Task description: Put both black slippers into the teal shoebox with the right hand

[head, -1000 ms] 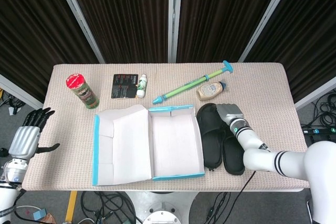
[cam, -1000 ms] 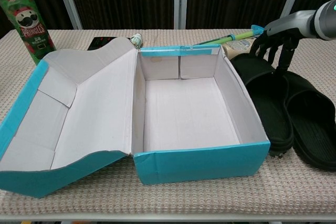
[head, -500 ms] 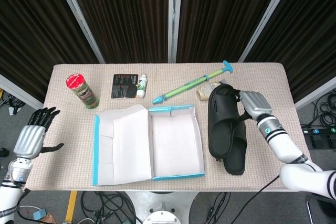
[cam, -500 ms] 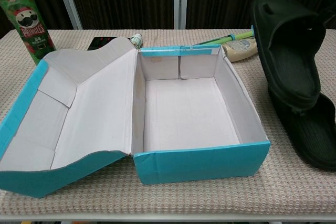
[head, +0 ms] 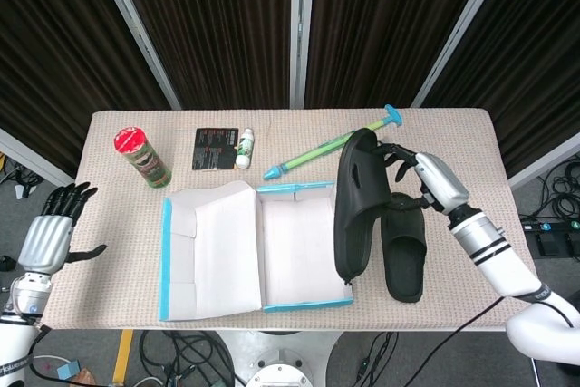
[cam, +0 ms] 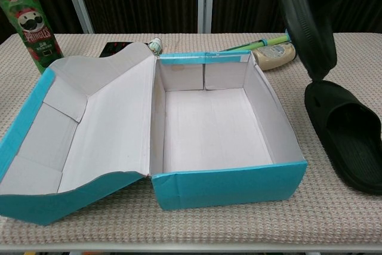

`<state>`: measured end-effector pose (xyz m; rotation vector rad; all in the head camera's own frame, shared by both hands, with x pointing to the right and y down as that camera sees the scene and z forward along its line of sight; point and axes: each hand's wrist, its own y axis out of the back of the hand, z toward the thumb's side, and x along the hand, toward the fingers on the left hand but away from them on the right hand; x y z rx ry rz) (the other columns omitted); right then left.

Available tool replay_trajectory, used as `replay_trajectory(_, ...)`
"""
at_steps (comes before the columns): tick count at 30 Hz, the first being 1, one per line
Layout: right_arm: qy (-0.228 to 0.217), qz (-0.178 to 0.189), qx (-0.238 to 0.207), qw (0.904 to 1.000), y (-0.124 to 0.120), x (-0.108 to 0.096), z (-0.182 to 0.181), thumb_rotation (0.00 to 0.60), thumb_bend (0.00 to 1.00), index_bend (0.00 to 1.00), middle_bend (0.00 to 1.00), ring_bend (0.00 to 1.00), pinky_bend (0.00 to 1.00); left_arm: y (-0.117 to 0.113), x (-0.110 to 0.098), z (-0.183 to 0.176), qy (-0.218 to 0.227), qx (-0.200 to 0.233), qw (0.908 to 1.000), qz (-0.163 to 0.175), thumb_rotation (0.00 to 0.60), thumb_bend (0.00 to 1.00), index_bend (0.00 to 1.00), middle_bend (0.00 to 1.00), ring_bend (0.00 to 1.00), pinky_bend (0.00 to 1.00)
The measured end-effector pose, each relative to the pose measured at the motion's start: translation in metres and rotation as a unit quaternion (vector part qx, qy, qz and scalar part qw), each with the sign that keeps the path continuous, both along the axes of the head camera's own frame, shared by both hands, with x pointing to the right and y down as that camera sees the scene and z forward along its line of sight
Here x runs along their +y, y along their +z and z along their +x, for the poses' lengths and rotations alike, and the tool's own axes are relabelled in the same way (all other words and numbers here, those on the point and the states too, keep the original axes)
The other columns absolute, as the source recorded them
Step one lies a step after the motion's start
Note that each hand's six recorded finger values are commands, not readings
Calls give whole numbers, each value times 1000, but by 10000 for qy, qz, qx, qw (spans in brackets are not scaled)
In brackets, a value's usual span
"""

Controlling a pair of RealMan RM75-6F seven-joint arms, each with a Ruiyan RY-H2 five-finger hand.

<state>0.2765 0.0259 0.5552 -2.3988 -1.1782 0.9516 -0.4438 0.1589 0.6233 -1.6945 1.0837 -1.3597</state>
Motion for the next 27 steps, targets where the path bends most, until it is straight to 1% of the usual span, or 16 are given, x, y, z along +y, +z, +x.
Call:
replay_trajectory(6,-82,-330,-719,9968,39,12,-31,600,226,505,408,328,482,-3,3,-10,-129,-28,9999,86,600,58,101,67,0,15)
replay_trajectory(12,-229,-727,-1312,9884,74,24,-69,600,224,505,409,328,482,-5,4,-17,-186,-66,9997,137,600,58,101,67,0,15)
replay_trajectory(17,-266,-970,-1702,9803,94,27,-91,600,162,511,413,328,483,-4,0,-19,-228,-65,9996,143,600,58,101,67,0,15)
replay_trajectory(22,-424,-1080,-1892,9751,102,26,-106,600,173,511,412,328,483,-3,1,-22,-254,-74,9996,125,600,58,101,67,0,15)
replay_trajectory(27,-672,-1187,-1809,9740,115,25,-119,600,175,511,412,328,483,-3,1,-25,-254,-110,9995,145,600,58,101,67,0,15)
